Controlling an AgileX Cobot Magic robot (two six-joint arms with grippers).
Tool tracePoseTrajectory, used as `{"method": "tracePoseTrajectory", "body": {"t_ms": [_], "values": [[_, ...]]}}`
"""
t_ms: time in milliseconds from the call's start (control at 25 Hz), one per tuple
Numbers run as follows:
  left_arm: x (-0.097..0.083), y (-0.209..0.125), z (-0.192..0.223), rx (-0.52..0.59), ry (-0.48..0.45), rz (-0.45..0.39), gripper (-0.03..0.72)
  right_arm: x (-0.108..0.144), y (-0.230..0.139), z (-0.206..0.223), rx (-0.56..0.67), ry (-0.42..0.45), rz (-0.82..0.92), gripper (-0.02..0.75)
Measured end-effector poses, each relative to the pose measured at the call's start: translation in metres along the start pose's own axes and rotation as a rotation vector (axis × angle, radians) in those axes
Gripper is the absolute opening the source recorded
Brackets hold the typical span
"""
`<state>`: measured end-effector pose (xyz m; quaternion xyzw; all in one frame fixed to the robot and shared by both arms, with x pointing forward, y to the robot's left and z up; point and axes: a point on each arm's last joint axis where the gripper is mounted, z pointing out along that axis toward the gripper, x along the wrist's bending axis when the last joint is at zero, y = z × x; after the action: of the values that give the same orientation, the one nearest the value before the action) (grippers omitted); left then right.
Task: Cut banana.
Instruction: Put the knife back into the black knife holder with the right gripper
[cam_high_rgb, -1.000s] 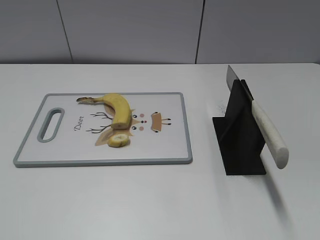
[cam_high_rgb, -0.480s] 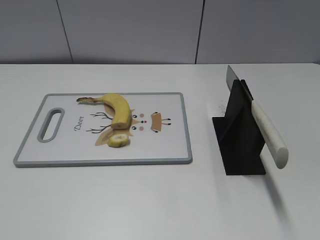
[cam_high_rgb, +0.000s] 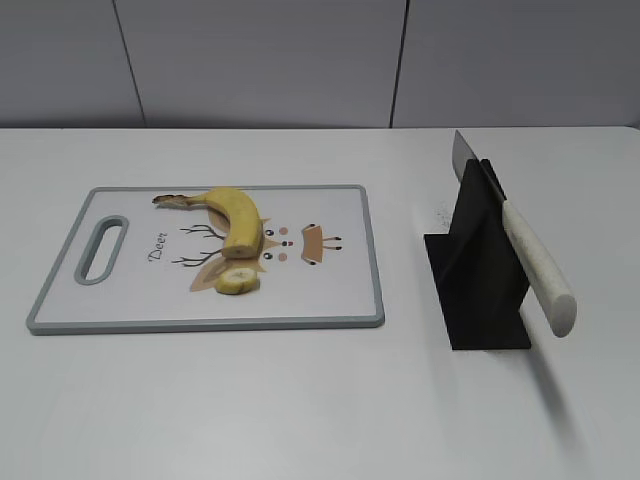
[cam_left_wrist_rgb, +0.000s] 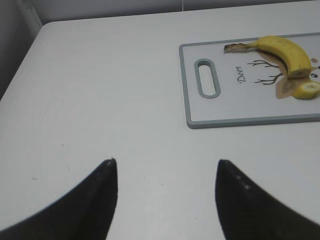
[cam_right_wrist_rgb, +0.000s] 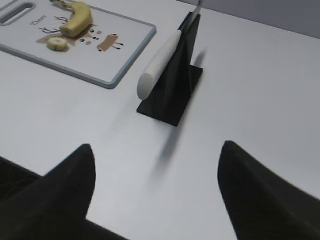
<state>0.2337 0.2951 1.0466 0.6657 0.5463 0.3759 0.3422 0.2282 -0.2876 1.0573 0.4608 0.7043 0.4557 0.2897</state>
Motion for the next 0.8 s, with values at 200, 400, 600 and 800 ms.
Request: {"method": "tracePoseTrajectory", "body": {"t_ms": [200, 400, 600, 800], "values": [[0.0000, 0.0000, 0.0000, 0.000, 0.000, 0.000, 0.591, 0.0005, 0.0007, 0.0015, -0.001, -0.090, 0.043, 0.586], [0.0000, 0.0000, 0.0000, 0.000, 0.000, 0.000, 0.591, 0.0008, 0.0013, 0.0028, -0.003, -0.171, 0.082, 0.586], [0.0000, 0.0000, 0.0000, 0.000, 0.000, 0.000, 0.591, 0.0010, 0.0016, 0.0035, -0.004, -0.211, 0.100, 0.585], [0.0000, 0.0000, 0.0000, 0.000, 0.000, 0.000, 0.591, 0.0010, 0.0017, 0.0035, -0.004, -0.210, 0.101, 0.585]]}}
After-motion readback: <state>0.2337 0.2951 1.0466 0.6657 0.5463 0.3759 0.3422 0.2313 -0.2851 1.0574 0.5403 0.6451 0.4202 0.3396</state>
